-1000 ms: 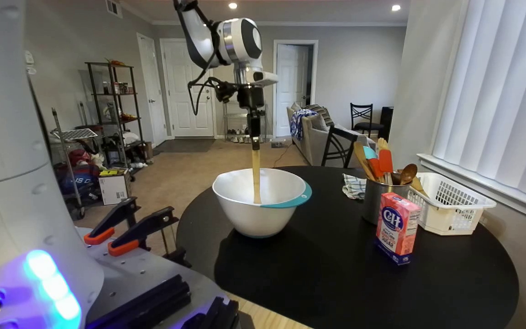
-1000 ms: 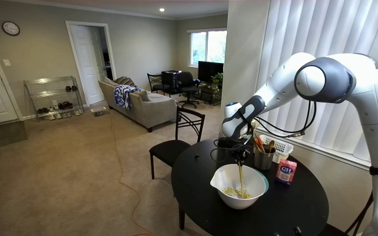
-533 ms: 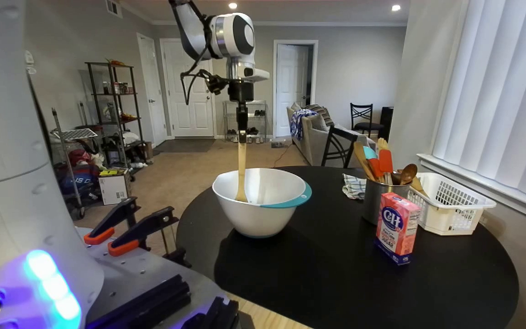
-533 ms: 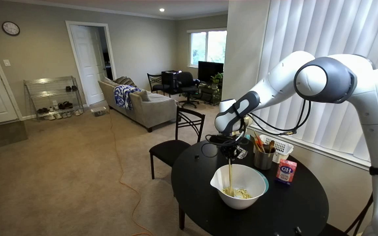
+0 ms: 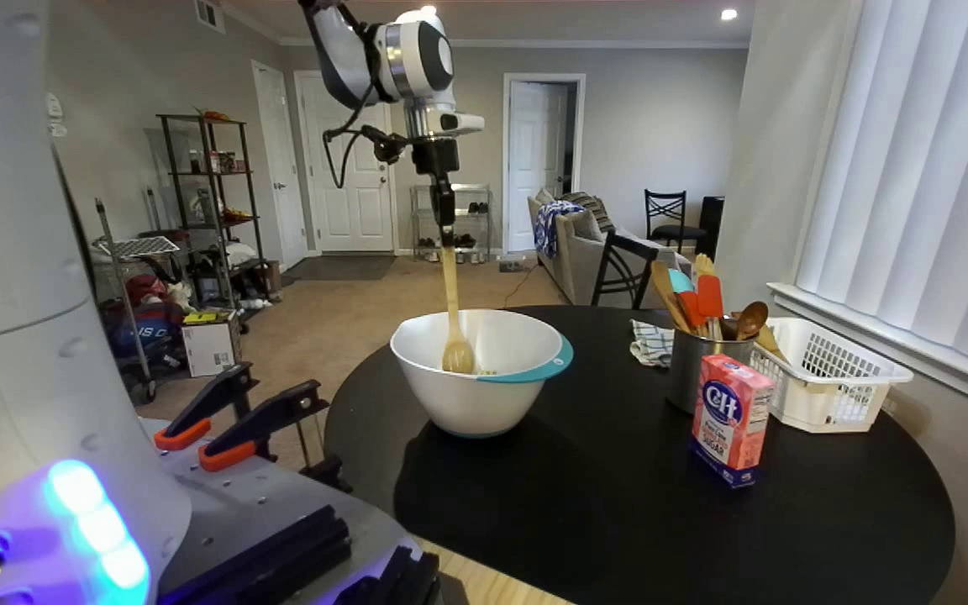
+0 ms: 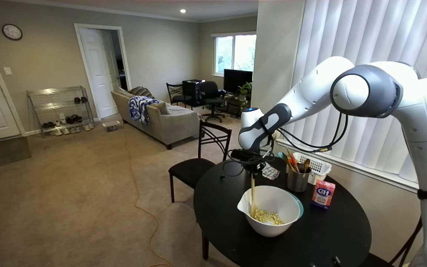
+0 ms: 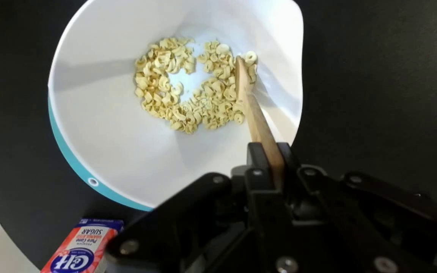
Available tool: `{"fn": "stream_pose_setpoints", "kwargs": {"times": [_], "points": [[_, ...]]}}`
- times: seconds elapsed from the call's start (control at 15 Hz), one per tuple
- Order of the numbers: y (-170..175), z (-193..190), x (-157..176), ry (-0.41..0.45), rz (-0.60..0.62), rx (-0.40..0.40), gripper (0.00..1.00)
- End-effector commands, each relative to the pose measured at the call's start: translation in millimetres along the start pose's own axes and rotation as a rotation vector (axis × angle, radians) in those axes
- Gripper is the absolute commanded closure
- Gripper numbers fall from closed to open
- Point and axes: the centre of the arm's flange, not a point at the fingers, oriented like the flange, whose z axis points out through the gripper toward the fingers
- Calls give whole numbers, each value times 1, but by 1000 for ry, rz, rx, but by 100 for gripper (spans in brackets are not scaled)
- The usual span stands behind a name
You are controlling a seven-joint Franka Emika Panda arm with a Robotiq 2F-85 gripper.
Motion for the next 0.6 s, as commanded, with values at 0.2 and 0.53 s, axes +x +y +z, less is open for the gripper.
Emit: {"fn": "stream_pose_setpoints", "kwargs": {"times": [0.2, 0.53], "points": [[6, 8, 1, 128, -33, -70, 97], [16, 18, 7, 162, -34, -172, 97]]}}
